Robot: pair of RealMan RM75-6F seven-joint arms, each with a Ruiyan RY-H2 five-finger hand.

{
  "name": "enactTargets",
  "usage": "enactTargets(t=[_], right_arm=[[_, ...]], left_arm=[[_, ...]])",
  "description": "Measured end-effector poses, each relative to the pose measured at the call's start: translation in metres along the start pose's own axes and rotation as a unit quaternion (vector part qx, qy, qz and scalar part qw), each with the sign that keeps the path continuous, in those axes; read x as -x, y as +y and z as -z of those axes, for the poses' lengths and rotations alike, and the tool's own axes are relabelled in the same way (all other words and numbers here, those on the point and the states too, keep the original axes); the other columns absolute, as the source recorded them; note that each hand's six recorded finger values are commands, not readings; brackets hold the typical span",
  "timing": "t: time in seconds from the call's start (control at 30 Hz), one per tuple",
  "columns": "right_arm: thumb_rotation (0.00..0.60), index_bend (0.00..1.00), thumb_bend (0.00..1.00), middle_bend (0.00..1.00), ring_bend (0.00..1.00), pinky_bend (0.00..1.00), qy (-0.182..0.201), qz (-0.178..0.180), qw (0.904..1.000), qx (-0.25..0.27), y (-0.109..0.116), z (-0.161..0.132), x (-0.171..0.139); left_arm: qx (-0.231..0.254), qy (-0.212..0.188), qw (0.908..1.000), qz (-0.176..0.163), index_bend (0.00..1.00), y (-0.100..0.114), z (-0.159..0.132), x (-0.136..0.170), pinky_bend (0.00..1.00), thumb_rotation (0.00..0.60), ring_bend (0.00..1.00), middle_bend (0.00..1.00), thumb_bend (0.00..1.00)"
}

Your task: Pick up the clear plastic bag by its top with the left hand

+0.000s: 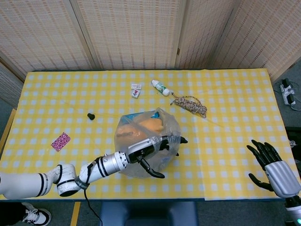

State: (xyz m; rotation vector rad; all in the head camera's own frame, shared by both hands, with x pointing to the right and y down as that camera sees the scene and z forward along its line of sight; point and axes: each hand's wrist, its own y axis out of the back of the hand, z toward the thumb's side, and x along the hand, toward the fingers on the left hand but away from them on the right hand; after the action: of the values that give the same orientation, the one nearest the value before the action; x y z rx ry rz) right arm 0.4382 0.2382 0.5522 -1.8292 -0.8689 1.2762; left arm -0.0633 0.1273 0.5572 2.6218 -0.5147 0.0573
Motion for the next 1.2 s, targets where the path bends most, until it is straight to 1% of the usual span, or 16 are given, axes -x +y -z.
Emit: enactTargets(t=[0.13,0.3,0.37,0.4,0.5,0.57,0.67,0.8,0.9,1.03,1.13,1.2], right_arm=[[0.600,0.00,0.34,0.00,0.00,0.00,-0.001,0.003,1.0000,0.002,0.002,0.001,0.000],[0.600,0.00,0.34,0.00,0.00,0.00,0.000,0.003,1.0000,0.003,0.003,0.001,-0.001],[0.600,0.00,0.34,0.00,0.00,0.00,0.002,0.003,1.0000,0.003,0.003,0.000,-0.001],[0.600,0.00,0.34,0.00,0.00,0.00,0.002,0.004,1.0000,0.003,0.003,0.000,-0.001],[0.600,0.00,0.34,0.00,0.00,0.00,0.002,0.008,1.0000,0.004,0.006,0.001,-0.003],[0.600,0.00,0.34,0.00,0.00,0.00,0.002,0.008,1.0000,0.005,0.006,0.001,-0.003],[0.600,0.00,0.34,0.00,0.00,0.00,0.001,0.008,1.0000,0.004,0.005,0.002,-0.002],[0.600,0.00,0.34,0.00,0.00,0.00,0.001,0.007,1.0000,0.004,0.005,0.002,-0.002],[0.600,0.00,0.34,0.00,0.00,0.00,0.001,0.007,1.0000,0.004,0.004,0.001,-0.002],[0.600,0.00,0.34,0.00,0.00,0.00,0.001,0.006,1.0000,0.004,0.004,0.001,-0.002],[0.600,0.00,0.34,0.00,0.00,0.00,0.002,0.005,1.0000,0.004,0.003,0.000,-0.002],[0.600,0.00,0.34,0.00,0.00,0.00,0.002,0.004,1.0000,0.003,0.003,0.000,-0.002]], left_arm=[[0.018,0.004,0.9998,0.006,0.15,-0.004,0.000,-0.002,0.30,0.600,0.11,0.15,0.10],[0.023,0.015,0.9993,0.026,0.15,-0.012,0.000,-0.004,0.32,0.600,0.12,0.15,0.10],[0.026,0.018,0.9990,0.032,0.15,-0.015,0.001,-0.005,0.35,0.600,0.15,0.16,0.10],[0.028,0.019,0.9989,0.032,0.16,-0.016,0.001,-0.006,0.38,0.600,0.18,0.17,0.10],[0.041,0.021,0.9986,0.024,0.19,-0.016,-0.001,-0.009,0.48,0.600,0.25,0.24,0.10],[0.052,0.019,0.9983,0.017,0.23,-0.015,-0.004,-0.010,0.56,0.600,0.31,0.31,0.10],[0.064,0.013,0.9979,0.007,0.28,-0.016,-0.009,-0.010,0.64,0.600,0.38,0.39,0.10],[0.077,0.009,0.9970,-0.002,0.34,-0.016,-0.014,-0.008,0.70,0.600,0.44,0.46,0.12],[0.088,0.015,0.9960,-0.010,0.40,-0.016,-0.017,-0.007,0.76,0.600,0.50,0.53,0.16],[0.087,0.024,0.9957,-0.022,0.50,-0.014,-0.019,-0.004,0.84,0.600,0.58,0.63,0.26],[0.087,0.033,0.9950,-0.037,0.58,-0.012,-0.019,-0.001,0.94,0.600,0.67,0.73,0.33],[0.088,0.040,0.9940,-0.052,0.59,-0.009,-0.020,0.001,0.99,0.600,0.74,0.80,0.36]])
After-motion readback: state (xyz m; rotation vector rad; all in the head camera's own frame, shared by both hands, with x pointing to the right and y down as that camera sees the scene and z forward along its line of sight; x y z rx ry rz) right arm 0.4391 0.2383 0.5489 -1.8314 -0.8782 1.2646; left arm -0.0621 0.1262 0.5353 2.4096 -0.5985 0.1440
